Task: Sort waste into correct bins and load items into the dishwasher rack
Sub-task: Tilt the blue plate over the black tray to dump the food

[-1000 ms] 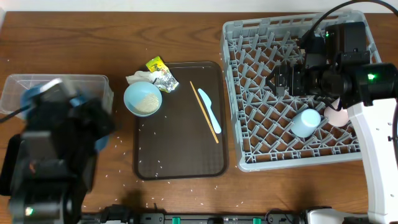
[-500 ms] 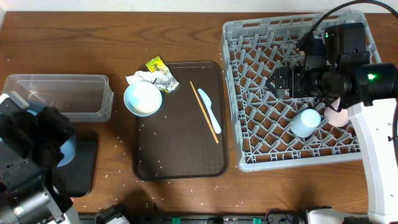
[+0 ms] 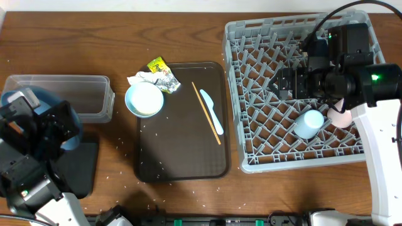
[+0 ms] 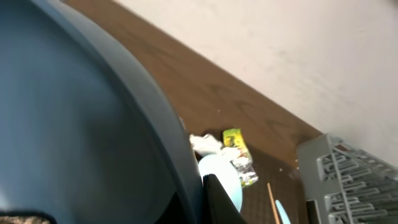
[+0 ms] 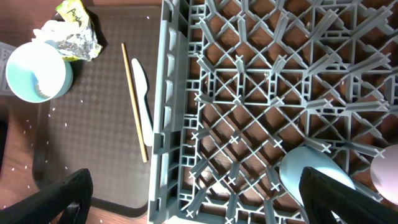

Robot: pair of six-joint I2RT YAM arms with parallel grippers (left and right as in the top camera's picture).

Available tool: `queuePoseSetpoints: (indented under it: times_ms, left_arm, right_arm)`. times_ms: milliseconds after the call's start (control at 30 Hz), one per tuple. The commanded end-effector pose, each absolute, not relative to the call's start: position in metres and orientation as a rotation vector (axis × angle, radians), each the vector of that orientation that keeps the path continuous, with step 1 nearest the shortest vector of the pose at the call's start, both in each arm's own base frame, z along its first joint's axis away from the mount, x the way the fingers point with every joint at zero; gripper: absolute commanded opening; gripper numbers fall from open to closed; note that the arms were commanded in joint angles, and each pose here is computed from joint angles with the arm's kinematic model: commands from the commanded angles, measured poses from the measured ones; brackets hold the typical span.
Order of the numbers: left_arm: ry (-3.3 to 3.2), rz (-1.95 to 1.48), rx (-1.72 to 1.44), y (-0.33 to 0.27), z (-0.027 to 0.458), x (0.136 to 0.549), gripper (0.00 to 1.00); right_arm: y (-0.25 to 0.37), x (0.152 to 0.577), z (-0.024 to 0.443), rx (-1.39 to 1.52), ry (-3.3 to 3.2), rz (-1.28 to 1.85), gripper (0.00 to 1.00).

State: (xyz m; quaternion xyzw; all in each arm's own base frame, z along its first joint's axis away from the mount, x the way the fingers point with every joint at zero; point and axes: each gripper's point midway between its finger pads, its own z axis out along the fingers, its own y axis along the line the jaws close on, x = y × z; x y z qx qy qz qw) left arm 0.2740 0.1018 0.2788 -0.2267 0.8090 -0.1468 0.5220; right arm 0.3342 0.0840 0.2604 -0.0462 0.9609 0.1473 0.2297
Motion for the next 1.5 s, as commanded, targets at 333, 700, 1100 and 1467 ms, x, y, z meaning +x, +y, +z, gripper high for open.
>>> queuePoseSetpoints:
  times_ms: [333, 700, 1100, 1467]
  left_arm:
    - [1.786, -0.568, -0.242, 0.056, 0.334, 0.268, 0.06]
    - [1.846, -0.496, -0.468, 0.076, 0.31, 0.255, 0.06]
    - [1.945, -0.145, -0.765, 0.131, 0.269, 0.236, 0.06]
    - [1.932, -0.065, -0.623, 0.131, 0.282, 0.237, 0.06]
  right_arm:
    - [0.087, 0.334, 0.26, -0.162, 2.643, 0.399, 0.99]
    - [0.086, 0.333, 0.26, -0.159, 2.649, 0.392, 0.99]
    - [0.084, 0.333, 0.259, -0.155, 2.651, 0.375, 0.99]
    - [0.083, 0.329, 0.257, -0.153, 2.671, 0.375, 0.99]
